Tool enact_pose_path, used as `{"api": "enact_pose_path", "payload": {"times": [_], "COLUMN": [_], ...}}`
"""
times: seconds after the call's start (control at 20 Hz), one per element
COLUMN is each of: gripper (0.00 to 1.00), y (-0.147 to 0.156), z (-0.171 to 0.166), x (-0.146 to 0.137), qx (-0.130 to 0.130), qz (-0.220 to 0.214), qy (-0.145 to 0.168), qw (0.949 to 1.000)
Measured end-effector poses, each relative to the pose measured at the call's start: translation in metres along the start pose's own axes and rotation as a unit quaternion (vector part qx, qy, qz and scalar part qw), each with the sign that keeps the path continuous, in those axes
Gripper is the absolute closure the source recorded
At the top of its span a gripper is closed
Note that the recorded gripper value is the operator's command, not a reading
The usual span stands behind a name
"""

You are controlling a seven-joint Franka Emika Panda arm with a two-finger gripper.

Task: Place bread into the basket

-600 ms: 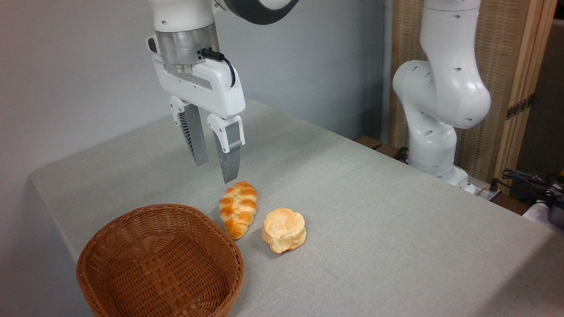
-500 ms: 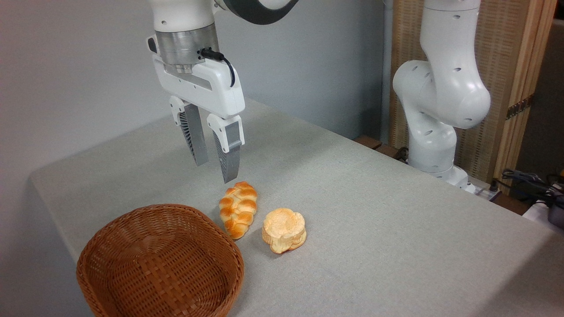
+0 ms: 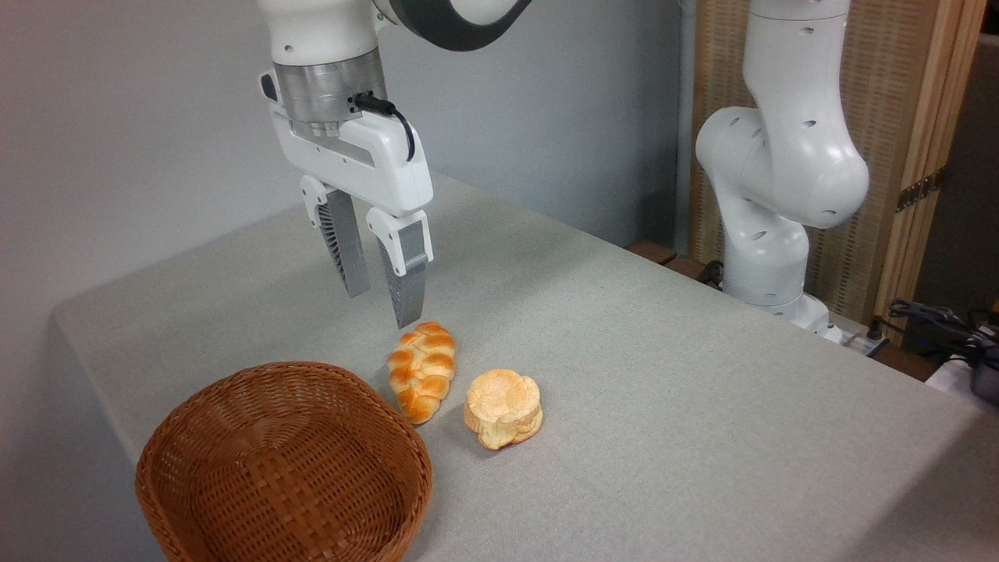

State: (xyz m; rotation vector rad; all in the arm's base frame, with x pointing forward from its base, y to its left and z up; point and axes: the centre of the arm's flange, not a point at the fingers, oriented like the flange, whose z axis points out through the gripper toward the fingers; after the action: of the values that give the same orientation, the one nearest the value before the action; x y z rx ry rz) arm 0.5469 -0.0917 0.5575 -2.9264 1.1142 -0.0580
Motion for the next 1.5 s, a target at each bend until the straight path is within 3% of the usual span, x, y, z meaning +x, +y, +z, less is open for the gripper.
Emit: {"api": "enact_pose_path", "payload": {"times": [0.7, 0.9, 1.15, 1.35, 1.5], "gripper": [0.00, 0.00, 0.00, 0.00, 0.00], "y": [0.000, 0.005, 0.006, 0.010, -0.009], "z": [0.002, 0.001, 0.001, 0.019, 0.039], "x": [0.001, 0.004, 0.003, -0.005, -0.026], "qx": [-0.002, -0.031, -0.036, -0.045, -0.043], "qz": [0.000, -0.008, -0.010, -0.011, -0.007], "qy": [-0.001, 0.018, 0.021, 0.007, 0.008], "qw": [1.0000, 0.9993, 0.9991, 0.9989, 0.9990]}}
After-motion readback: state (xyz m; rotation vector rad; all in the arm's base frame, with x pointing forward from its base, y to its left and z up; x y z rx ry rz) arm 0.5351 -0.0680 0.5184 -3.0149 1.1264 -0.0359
